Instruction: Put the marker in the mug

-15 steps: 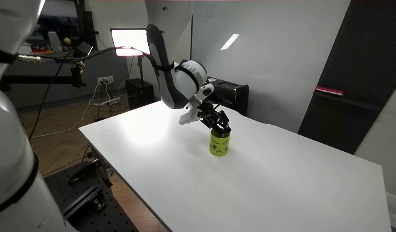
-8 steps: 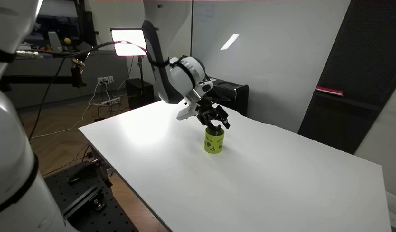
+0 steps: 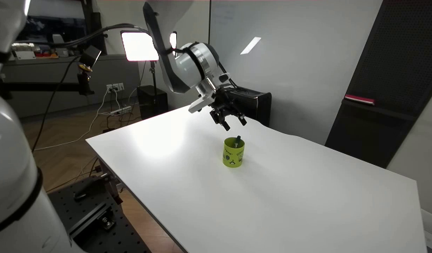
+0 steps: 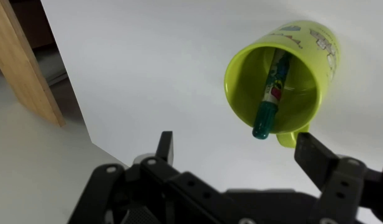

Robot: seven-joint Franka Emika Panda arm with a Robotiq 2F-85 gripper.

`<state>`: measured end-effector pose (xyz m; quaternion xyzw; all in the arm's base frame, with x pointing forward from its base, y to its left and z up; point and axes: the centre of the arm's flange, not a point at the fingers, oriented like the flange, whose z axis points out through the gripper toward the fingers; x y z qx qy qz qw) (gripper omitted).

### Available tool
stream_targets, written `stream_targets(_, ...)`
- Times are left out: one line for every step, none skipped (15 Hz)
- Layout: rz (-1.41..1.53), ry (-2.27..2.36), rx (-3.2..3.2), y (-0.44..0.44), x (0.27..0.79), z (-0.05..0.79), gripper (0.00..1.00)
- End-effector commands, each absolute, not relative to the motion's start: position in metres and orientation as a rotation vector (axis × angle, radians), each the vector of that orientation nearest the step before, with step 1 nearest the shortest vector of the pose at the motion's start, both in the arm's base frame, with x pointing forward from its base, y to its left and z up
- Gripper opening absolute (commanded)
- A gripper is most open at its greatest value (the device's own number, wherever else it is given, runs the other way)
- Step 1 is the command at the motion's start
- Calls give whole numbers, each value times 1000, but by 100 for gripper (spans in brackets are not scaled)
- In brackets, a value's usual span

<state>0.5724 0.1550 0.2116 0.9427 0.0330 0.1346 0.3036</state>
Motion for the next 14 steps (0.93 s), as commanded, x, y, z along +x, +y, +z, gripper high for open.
stream_targets(168,249,2580,170,573,245,100)
stream_targets(127,305,2614,175,571,249,100)
stream_targets(80,363,2646,180,567,252,100)
stream_targets(28,410,2664,184,565,254,100)
stream_targets(-21,450,2684,187,562,256,100)
stream_targets(-66,483,2700,189,560,257,100)
stream_targets(-102,497,2709,191,557,258,100)
stream_targets(-105,439,2708,192,554,259,100)
stream_targets(-90,379,2721,192,552,261,100)
stream_targets(-83,336,2730,193,550,262,100)
stream_targets(-83,292,2747,194,549,263,100)
stream_targets(-78,238,2764,196,548,264,100)
stream_targets(-83,196,2776,197,547,264,100)
stream_targets(-90,162,2785,198,546,264,100)
